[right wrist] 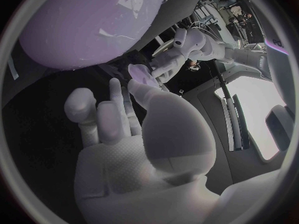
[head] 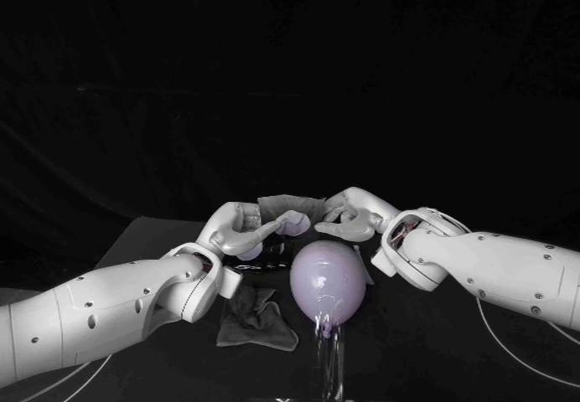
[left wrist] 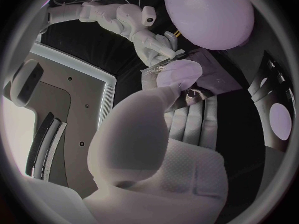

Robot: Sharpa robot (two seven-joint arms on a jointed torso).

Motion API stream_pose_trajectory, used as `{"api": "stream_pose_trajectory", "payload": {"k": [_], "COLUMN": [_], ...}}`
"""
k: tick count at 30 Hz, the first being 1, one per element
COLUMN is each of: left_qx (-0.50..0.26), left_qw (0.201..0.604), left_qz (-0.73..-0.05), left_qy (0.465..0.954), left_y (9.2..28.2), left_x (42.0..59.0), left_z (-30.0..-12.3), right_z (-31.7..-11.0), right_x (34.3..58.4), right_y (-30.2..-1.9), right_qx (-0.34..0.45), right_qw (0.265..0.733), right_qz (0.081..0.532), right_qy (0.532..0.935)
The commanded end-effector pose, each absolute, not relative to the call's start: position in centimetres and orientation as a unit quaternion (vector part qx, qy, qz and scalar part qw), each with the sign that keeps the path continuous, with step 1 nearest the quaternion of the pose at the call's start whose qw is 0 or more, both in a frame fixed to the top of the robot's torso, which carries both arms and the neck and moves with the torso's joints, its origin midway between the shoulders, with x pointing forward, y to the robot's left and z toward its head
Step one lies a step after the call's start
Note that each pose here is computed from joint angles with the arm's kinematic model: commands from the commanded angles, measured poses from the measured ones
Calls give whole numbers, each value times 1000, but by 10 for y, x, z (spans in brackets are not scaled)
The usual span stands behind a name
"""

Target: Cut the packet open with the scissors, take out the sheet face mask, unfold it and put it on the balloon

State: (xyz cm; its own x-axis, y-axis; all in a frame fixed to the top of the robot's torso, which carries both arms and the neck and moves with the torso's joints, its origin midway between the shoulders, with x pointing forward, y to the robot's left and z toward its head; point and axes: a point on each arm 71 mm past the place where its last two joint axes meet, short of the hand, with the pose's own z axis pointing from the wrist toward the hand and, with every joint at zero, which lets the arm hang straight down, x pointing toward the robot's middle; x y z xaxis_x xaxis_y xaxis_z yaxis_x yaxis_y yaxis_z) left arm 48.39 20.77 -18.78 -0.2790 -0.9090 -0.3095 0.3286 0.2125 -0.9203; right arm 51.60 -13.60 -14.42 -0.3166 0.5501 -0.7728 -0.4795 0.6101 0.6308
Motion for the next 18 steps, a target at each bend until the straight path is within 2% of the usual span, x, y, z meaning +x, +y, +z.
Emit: {"api": "stream_pose_trajectory", "payload": {"k": [1,18], "left_qx": [-253,-239], "left_qw": [534,532], "left_qz": [-585,-588], "left_qy": [555,560], "left_y": [204,201], "left_x": [483,482], "left_z": [-185,-185], "right_z": [-143,-138], "right_x": [513,507], "right_y": [-131,-126], "right_qx": [26,55], "right_qw": [573,575], "right_qz": [465,507], "right_qy": [674,639]}}
